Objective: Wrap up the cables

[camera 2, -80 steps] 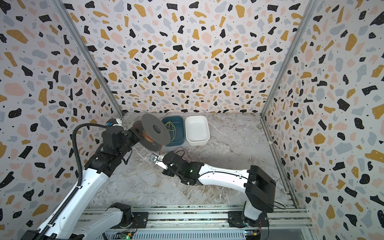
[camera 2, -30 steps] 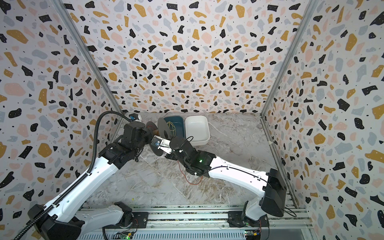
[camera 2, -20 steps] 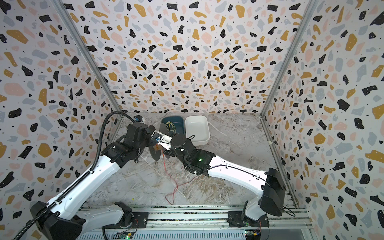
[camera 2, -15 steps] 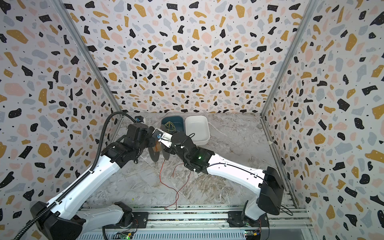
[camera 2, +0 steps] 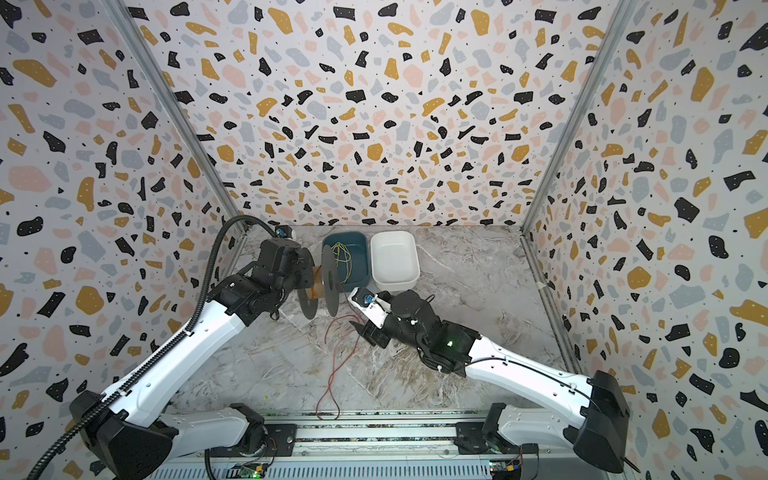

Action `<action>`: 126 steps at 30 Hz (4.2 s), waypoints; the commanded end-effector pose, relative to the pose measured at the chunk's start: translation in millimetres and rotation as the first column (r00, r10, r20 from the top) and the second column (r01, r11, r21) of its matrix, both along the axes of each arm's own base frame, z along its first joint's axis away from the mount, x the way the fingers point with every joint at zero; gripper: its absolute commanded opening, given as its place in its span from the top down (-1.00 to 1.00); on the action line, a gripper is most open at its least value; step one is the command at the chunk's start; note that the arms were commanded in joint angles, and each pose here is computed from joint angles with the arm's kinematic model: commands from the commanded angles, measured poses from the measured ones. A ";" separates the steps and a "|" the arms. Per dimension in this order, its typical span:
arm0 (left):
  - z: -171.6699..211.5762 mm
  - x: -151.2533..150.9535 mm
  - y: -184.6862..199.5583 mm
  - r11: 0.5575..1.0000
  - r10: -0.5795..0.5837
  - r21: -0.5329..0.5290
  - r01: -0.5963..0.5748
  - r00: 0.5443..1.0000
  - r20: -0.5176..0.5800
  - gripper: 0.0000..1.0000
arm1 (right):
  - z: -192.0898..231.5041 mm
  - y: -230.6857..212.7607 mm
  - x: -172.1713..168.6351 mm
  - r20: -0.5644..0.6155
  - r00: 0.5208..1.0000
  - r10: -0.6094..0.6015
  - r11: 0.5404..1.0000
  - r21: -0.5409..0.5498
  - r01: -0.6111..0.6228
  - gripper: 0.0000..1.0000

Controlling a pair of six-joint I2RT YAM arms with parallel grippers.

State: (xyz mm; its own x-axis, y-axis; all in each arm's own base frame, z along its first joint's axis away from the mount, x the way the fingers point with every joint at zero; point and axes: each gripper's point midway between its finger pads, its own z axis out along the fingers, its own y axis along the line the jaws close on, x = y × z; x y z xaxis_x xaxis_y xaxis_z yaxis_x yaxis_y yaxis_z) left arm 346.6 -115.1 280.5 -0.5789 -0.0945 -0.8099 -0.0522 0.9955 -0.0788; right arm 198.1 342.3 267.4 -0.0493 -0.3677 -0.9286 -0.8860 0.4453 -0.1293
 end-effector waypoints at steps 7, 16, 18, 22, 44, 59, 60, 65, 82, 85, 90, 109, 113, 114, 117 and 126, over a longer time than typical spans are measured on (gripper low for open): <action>43.3 5.0 1.7 0.999 0.022 -0.045 -0.017 0.993 0.118 1.00 | -68.4 31.5 -38.9 -0.324 0.940 0.102 0.993 0.096 -0.074 -0.33; 42.2 3.2 -0.5 0.999 0.008 -0.053 -0.002 0.994 0.113 1.00 | -102.1 21.9 -27.7 -0.528 0.849 -0.010 0.986 0.138 0.097 -0.23; 42.5 2.3 0.4 0.999 0.008 -0.049 -0.003 0.993 0.115 1.00 | -111.4 16.2 -16.5 -0.602 0.797 -0.040 0.978 0.141 0.156 -0.15; 43.4 0.4 1.9 0.999 0.011 -0.051 -0.004 0.993 0.121 1.00 | -124.1 12.0 -7.5 -0.682 0.730 -0.045 0.963 0.166 0.214 -0.05; 39.6 2.6 -4.1 0.997 -0.004 -0.071 0.013 0.994 0.113 1.00 | -187.3 25.6 2.2 -0.837 0.545 -0.038 0.939 0.156 0.306 0.16; 38.3 1.5 -3.2 0.998 -0.003 -0.070 0.011 0.994 0.109 1.00 | -196.8 45.6 20.3 -0.838 0.545 -0.034 0.933 0.169 0.319 0.47; 38.8 1.6 -3.4 0.998 -0.003 -0.070 0.011 0.994 0.111 1.00 | -197.0 45.5 20.6 -0.837 0.546 -0.037 0.933 0.167 0.319 0.52; 42.9 3.4 -5.4 0.997 -0.007 -0.079 0.017 0.993 0.118 1.00 | -192.4 40.4 24.6 -0.802 0.592 -0.083 0.940 0.133 0.313 0.89; 113.2 48.2 -13.9 0.923 0.085 -0.385 0.006 0.972 0.218 1.00 | -149.1 50.9 -1.8 -0.408 0.905 -0.115 0.990 -0.118 0.073 1.00; 119.9 55.2 -6.9 0.905 0.125 -0.425 -0.012 0.963 0.238 1.00 | -138.1 58.2 -12.2 -0.317 0.943 -0.098 0.984 -0.172 0.045 1.00; 122.9 64.9 4.7 0.890 0.200 -0.451 -0.061 0.943 0.267 1.00 | -112.9 65.6 -20.7 -0.181 0.981 -0.069 0.972 -0.235 0.025 1.00; 115.4 97.3 31.1 0.916 0.338 -0.328 -0.230 0.884 0.324 1.00 | 8.9 56.4 -5.0 0.202 0.978 -0.042 0.935 -0.336 0.110 1.00; 102.9 95.0 30.1 0.920 0.329 -0.318 -0.230 0.893 0.308 1.00 | 32.2 50.5 3.0 0.279 0.958 -0.059 0.935 -0.322 0.151 1.00; 100.1 93.9 29.4 0.922 0.324 -0.314 -0.226 0.896 0.304 1.00 | 38.1 49.2 6.0 0.294 0.954 -0.065 0.935 -0.316 0.162 1.00; 91.9 88.3 27.6 0.928 0.314 -0.298 -0.225 0.903 0.292 1.00 | 53.6 44.0 17.2 0.324 0.942 -0.087 0.934 -0.303 0.190 1.00; 72.7 65.2 10.3 0.949 0.267 -0.245 -0.200 0.923 0.278 1.00 | 99.5 29.3 50.5 0.387 0.910 -0.151 0.936 -0.241 0.258 1.00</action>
State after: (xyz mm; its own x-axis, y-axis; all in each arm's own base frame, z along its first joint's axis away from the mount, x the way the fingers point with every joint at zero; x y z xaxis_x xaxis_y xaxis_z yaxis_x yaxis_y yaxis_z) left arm 416.2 -104.2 304.4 -0.3968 -0.3366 -0.8539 -0.2542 0.9343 -0.2501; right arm 245.3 383.0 326.1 0.1215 -0.6692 -0.7330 -0.6902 0.4738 -0.5469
